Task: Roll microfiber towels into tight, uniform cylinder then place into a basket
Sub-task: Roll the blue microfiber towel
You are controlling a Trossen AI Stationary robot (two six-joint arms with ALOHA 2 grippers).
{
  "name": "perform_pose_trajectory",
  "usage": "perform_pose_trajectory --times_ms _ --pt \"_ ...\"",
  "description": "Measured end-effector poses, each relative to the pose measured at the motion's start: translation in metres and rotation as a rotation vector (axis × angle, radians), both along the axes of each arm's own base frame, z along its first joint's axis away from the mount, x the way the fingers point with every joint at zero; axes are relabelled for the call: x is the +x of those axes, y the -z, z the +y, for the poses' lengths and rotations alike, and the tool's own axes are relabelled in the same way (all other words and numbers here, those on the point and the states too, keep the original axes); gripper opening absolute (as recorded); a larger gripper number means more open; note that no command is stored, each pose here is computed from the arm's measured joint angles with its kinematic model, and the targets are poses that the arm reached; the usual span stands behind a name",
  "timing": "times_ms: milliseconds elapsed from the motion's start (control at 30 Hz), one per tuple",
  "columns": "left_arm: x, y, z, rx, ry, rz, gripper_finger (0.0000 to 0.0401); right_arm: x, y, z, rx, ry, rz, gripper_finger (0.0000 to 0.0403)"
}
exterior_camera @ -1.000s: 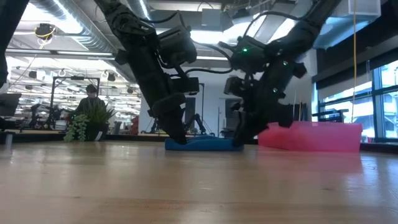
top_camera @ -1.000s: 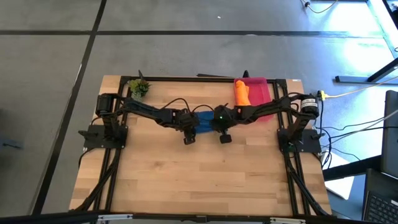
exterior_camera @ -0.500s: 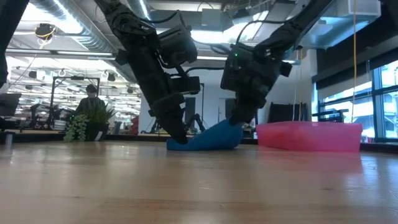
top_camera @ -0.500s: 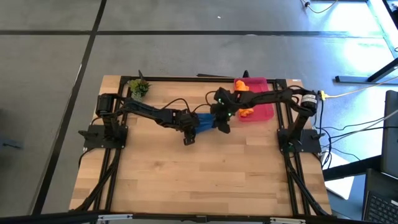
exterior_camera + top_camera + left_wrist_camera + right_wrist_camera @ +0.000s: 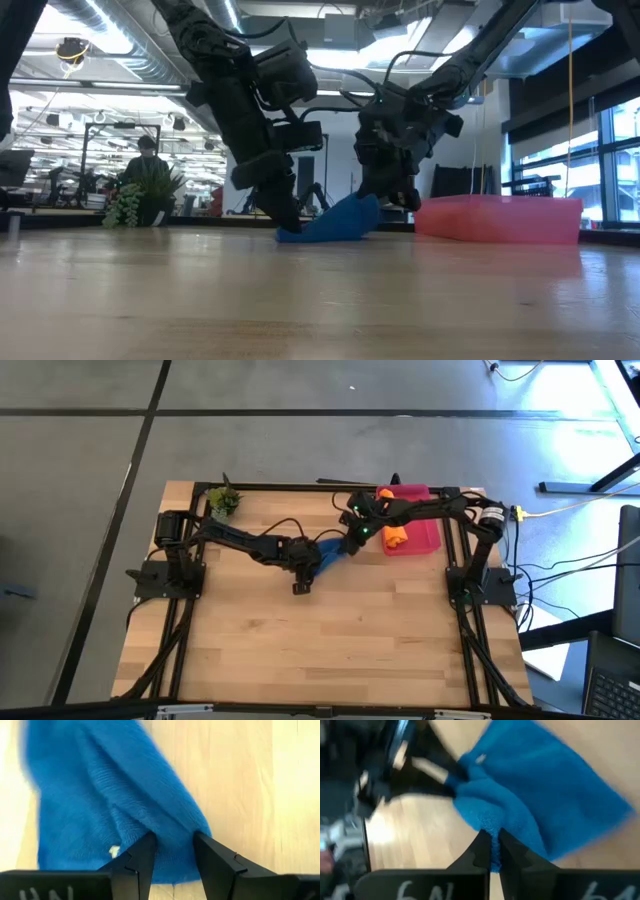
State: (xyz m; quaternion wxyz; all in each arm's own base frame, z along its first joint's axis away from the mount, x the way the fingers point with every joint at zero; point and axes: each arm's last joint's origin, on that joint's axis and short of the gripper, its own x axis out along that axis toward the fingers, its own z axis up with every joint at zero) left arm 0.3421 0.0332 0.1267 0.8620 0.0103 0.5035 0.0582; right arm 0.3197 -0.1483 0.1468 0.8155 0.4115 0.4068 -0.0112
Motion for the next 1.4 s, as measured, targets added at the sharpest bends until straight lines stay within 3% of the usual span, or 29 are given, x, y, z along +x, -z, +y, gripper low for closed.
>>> perform_pose_trajectory --times_ms 233,733,1100,1400 --pt "0.000 0.000 -0.001 0.009 0.028 0.001 0.0129 -0.002 0.009 -0.011 0.113 0.088 0.029 0.0015" --pt "0.007 -0.034 -0.006 0.018 -0.059 -0.089 0.0129 -0.002 0.010 -0.010 0.115 0.084 0.032 0.0014" --pt "0.006 -0.034 -0.013 0.263 -0.163 -0.050 0.0129 -0.002 0.010 -0.010 0.111 0.085 0.032 0.0014" --pt "0.006 -0.030 0.002 0.206 -0.175 -0.045 0.0129 -0.002 0.009 -0.010 0.107 0.081 0.028 0.0015"
